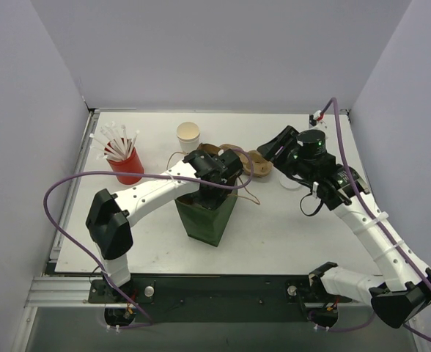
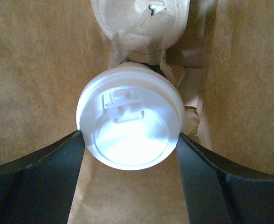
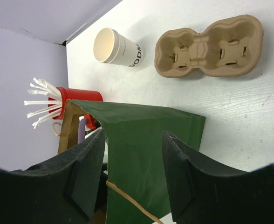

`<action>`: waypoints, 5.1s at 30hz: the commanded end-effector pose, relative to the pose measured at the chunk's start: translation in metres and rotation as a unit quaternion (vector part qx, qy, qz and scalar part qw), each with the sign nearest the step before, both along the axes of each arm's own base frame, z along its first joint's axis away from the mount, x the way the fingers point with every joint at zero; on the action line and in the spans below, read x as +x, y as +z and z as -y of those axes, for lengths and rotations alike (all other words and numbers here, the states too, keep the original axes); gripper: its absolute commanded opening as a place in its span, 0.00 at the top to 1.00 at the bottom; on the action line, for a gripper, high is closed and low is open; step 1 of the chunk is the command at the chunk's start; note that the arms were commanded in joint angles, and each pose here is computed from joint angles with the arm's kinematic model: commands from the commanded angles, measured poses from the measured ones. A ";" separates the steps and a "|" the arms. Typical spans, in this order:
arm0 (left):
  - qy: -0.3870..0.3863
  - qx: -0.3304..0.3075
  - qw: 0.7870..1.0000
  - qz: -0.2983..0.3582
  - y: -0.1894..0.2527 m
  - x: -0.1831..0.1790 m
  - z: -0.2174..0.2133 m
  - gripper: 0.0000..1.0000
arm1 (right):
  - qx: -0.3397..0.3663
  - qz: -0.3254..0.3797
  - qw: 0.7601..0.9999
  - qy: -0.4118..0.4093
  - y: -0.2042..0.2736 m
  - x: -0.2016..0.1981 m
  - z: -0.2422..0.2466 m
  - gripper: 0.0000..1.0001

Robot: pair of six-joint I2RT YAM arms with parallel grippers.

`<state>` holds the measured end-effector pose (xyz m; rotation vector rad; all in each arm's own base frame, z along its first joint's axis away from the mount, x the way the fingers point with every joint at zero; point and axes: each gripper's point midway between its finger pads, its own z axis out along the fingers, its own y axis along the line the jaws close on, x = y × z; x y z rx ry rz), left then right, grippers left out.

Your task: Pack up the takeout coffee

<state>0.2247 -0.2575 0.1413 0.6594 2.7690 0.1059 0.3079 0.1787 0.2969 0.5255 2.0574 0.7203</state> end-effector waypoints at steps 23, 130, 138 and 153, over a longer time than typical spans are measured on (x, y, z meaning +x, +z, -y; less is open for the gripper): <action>-0.017 0.019 0.998 -0.058 -0.042 -0.010 0.010 0.63 | 0.026 0.002 0.999 0.019 -0.008 0.000 -0.011 0.52; -0.047 0.049 0.992 -0.111 -0.103 -0.029 0.006 0.61 | 0.022 -0.017 0.997 0.066 -0.041 0.008 -0.025 0.56; -0.047 0.050 0.993 -0.100 -0.094 -0.025 0.005 0.58 | 0.022 -0.017 0.997 0.067 -0.042 0.008 -0.025 0.56; -0.043 0.048 0.996 -0.060 -0.056 -0.014 0.003 0.20 | 0.024 -0.019 0.997 0.069 -0.041 0.009 -0.027 0.55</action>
